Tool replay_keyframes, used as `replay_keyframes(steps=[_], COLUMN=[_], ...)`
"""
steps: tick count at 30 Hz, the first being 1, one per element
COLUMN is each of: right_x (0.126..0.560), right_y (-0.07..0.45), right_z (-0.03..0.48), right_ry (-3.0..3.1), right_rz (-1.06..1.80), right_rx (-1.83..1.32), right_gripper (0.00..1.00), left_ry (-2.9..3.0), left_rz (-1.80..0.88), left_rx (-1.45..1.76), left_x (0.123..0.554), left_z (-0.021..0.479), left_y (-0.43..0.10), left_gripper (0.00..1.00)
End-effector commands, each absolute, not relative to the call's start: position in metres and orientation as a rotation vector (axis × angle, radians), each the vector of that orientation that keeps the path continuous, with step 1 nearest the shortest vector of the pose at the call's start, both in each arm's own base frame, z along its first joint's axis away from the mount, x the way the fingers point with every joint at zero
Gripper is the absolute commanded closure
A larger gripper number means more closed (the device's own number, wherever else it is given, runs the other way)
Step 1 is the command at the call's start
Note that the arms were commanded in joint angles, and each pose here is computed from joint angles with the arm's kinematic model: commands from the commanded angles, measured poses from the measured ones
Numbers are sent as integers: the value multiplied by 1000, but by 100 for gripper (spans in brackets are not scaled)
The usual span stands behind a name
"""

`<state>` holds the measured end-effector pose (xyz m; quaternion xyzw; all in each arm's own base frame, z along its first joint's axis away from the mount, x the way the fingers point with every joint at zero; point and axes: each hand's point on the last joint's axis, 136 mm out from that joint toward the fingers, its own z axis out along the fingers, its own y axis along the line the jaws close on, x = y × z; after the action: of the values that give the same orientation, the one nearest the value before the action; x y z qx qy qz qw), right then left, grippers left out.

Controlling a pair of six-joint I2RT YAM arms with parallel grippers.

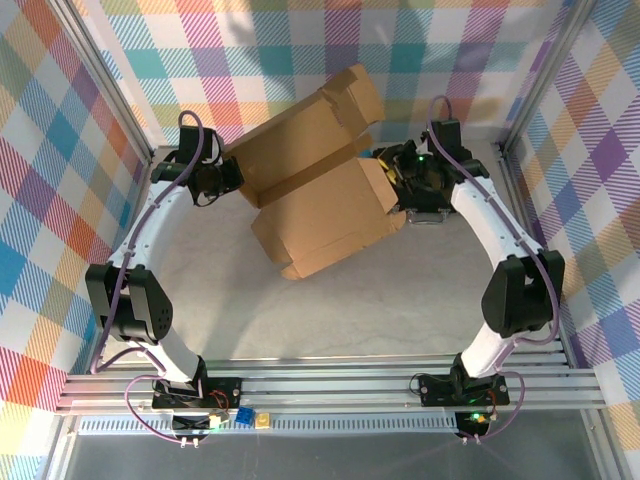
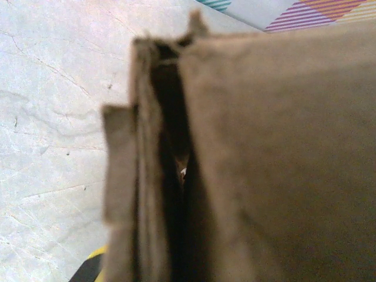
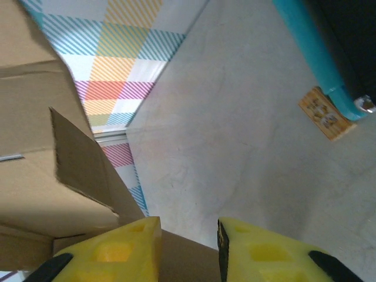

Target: Fold the paper box

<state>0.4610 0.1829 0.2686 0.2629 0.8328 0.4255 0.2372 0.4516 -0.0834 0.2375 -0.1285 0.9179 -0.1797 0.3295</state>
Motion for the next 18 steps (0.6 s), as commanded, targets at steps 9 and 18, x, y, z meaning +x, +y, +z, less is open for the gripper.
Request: replay_keyframes(steps=[9, 18], right_x=[469, 466], right_y=[194, 223], right_z=[288, 303], right_ry=[2296, 2287], right_rz=[1109, 1149], right_rx=[568, 470], right_gripper=[79, 84], left_ry=[2382, 2386], left_rz=[-483, -485], left_rx=[-348, -349], left_x=[448, 450], left_z=[252, 250], left_y=[-82, -83], left_gripper=[100, 100])
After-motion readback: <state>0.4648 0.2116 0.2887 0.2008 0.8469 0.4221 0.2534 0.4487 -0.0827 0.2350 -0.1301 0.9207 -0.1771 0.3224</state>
